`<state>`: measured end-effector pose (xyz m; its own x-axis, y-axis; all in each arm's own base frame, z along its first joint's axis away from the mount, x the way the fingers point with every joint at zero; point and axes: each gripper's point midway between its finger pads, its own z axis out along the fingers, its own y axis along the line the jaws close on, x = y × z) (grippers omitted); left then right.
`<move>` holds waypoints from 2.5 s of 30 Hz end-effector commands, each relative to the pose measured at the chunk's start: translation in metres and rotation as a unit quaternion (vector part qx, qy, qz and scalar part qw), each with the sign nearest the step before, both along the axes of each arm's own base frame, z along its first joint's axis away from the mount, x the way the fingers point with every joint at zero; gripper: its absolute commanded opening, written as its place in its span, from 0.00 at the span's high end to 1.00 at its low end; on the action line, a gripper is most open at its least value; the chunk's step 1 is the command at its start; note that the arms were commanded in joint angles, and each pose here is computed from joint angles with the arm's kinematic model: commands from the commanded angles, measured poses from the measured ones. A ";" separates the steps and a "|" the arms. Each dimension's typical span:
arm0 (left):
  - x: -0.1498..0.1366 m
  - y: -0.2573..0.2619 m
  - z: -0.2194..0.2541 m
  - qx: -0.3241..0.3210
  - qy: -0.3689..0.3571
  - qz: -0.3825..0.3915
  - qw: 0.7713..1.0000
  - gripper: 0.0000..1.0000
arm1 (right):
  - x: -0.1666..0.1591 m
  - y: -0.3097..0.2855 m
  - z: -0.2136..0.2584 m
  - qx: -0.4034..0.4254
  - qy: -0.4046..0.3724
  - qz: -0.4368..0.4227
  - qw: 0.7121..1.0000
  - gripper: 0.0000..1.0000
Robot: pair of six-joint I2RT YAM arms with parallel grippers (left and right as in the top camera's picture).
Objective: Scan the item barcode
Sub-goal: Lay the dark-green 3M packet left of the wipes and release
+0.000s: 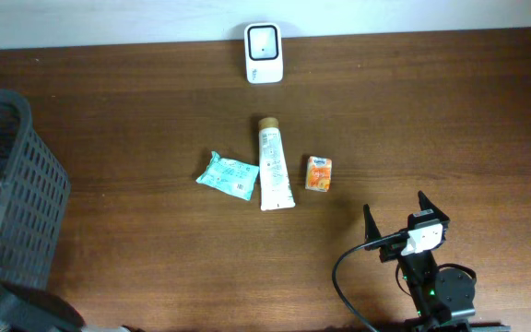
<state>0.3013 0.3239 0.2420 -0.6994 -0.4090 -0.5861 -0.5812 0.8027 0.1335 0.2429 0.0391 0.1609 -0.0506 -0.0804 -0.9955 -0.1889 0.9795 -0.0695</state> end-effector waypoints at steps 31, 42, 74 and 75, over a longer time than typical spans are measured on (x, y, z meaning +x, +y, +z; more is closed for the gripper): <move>0.131 -0.407 -0.066 -0.220 0.019 -0.365 0.905 1.00 | 0.000 0.001 -0.003 0.002 0.002 0.002 1.000 0.01; 0.150 -0.399 -0.218 -0.248 0.143 -0.230 0.930 1.00 | 0.000 0.001 -0.003 0.002 0.002 0.002 1.000 0.02; 0.159 -0.381 0.077 -0.110 -0.099 -0.348 0.926 0.00 | 0.000 0.001 -0.003 0.002 0.002 0.002 1.000 0.02; 0.149 -0.351 0.091 -0.086 -0.107 -0.313 0.940 0.07 | 0.000 0.001 -0.003 0.002 0.002 0.002 1.000 0.02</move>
